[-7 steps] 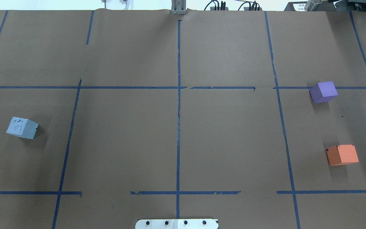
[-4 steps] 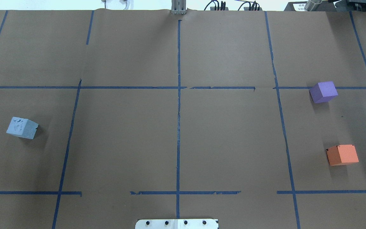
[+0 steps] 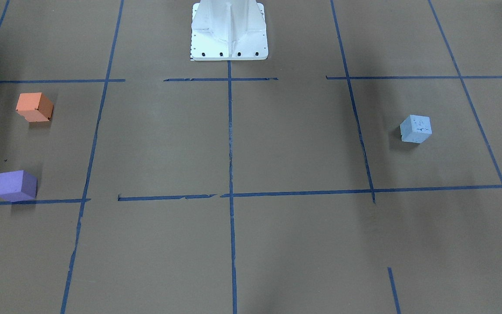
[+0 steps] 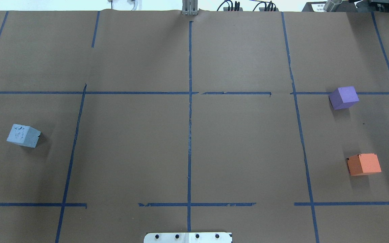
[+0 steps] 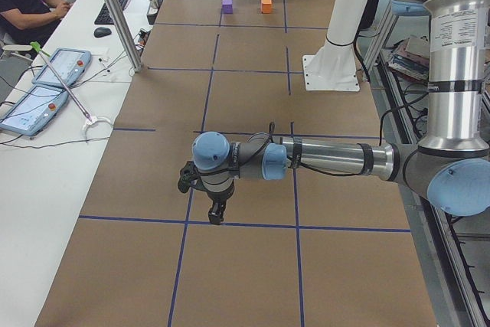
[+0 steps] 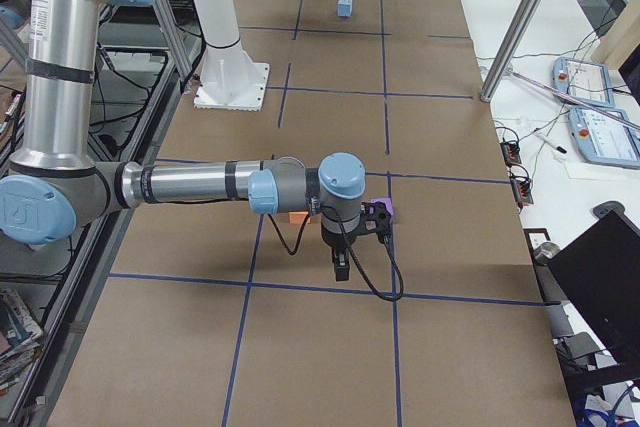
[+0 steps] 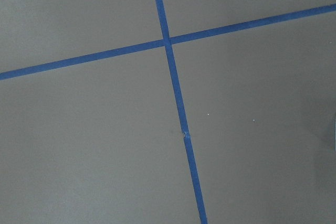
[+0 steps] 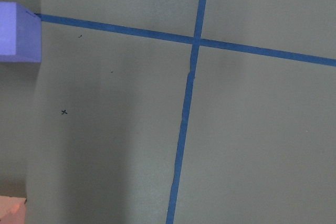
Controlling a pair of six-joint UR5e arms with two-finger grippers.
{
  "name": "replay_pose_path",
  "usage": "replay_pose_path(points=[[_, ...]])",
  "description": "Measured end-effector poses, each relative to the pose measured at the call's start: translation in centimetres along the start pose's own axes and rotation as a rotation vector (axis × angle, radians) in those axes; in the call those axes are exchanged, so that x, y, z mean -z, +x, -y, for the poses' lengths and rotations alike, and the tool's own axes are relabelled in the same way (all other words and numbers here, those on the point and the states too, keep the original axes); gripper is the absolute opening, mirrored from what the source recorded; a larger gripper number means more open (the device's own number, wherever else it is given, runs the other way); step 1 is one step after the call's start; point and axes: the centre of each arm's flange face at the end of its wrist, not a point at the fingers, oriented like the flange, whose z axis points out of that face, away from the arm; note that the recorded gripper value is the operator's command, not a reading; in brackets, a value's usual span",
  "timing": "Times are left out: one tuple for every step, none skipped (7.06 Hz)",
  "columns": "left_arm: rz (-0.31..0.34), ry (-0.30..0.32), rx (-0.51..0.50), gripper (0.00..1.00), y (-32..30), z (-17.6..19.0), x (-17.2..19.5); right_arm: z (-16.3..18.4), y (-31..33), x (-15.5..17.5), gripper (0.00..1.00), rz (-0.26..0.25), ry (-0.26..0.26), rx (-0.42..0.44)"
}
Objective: Place blue block between orange and purple blocks
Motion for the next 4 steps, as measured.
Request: replay_pose_path(points=[[-0.002, -0.003, 0.001, 1.00, -0.1, -0.2, -0.2, 0.2, -0.6, -0.5, 1.00, 0.001, -0.011, 0.019], [-0.002, -0.004, 0.003, 1.00, -0.1, -0.3, -0.2, 0.4, -1.3, -1.0, 1.00, 0.002, -0.022, 0.037], [-0.003, -0.006, 0.005, 1.00, -0.2, -0.4, -0.4, 0.4, -1.7, -1.3, 1.00, 0.003, -0.028, 0.046], [-0.004, -0.014, -0.002, 1.00, 0.0, -0.3, -0.8, 0.5, -1.9, -1.4, 1.00, 0.004, -0.030, 0.048]])
